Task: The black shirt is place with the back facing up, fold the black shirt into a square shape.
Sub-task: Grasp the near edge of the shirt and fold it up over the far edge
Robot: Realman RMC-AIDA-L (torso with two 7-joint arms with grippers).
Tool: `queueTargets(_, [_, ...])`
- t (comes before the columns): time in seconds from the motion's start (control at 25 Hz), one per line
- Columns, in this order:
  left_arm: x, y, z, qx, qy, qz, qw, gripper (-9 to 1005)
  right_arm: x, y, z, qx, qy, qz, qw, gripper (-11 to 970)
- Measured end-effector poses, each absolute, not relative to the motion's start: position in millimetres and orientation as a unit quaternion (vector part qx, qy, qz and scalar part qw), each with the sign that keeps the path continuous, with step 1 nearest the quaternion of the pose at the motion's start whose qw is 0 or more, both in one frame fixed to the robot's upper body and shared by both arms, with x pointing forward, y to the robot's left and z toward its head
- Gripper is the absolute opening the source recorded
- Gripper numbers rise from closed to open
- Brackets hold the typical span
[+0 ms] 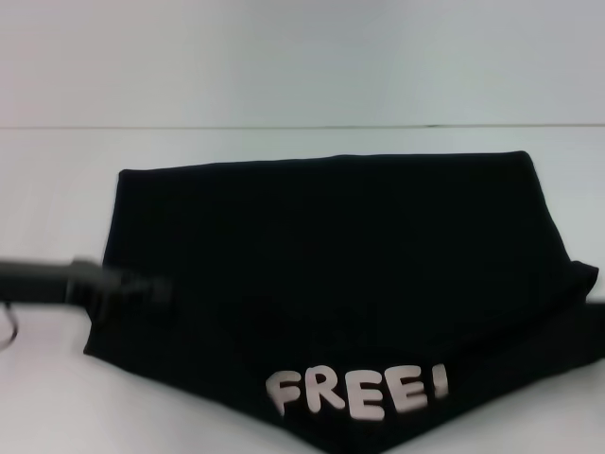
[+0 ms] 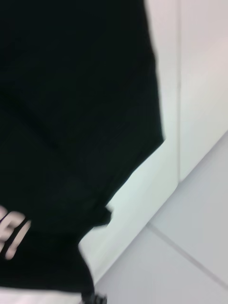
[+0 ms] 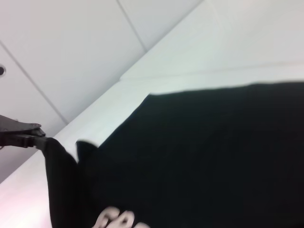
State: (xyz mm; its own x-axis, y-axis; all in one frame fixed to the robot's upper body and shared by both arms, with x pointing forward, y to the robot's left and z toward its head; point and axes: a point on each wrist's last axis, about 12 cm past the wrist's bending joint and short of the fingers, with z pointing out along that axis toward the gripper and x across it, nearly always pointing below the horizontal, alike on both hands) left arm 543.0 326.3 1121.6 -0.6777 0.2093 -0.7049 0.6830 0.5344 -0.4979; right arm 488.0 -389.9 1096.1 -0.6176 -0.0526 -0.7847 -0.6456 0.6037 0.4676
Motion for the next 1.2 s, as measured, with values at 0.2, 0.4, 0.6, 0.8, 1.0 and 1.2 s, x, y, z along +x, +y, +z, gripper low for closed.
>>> queueTargets(0.2, [589.1,315.5,1133.8,0.251,0.84,-0.348,0.333,13,529.3,-384.0,1112.6,-0.203,0.809,0.358,0.418,5])
queueTargets(0.4, [625.3,310.2,1142.0,0.209,0.862,-0.282,0.367,13,571.3,-371.7,1116.3,-0.175,0.831,0.311,0.427,5])
queueTargets(0.6, [648.3,312.1,1143.7,0.18,0.877,-0.202,0.397,14,607.2,-351.2,1109.5,-0.156,0.851,0.259,0.429,5])
queueTargets(0.8, [661.5,312.5,1143.3,0.161,0.879,-0.153,0.422,15,635.1,-331.6,1107.9,-0.138,0.861,0.223,0.436,4])
queueTargets(1.0, [669.8,310.4,1137.0,0.149,0.881,-0.119,0.432,16,654.9,-310.9,1105.7,-0.129,0.867,0.185,0.444,4])
queueTargets(1.2, [675.5,305.8,1132.8,0.151,0.881,-0.086,0.441,17,670.5,-292.7,1109.4,-0.127,0.866,0.156,0.457,4])
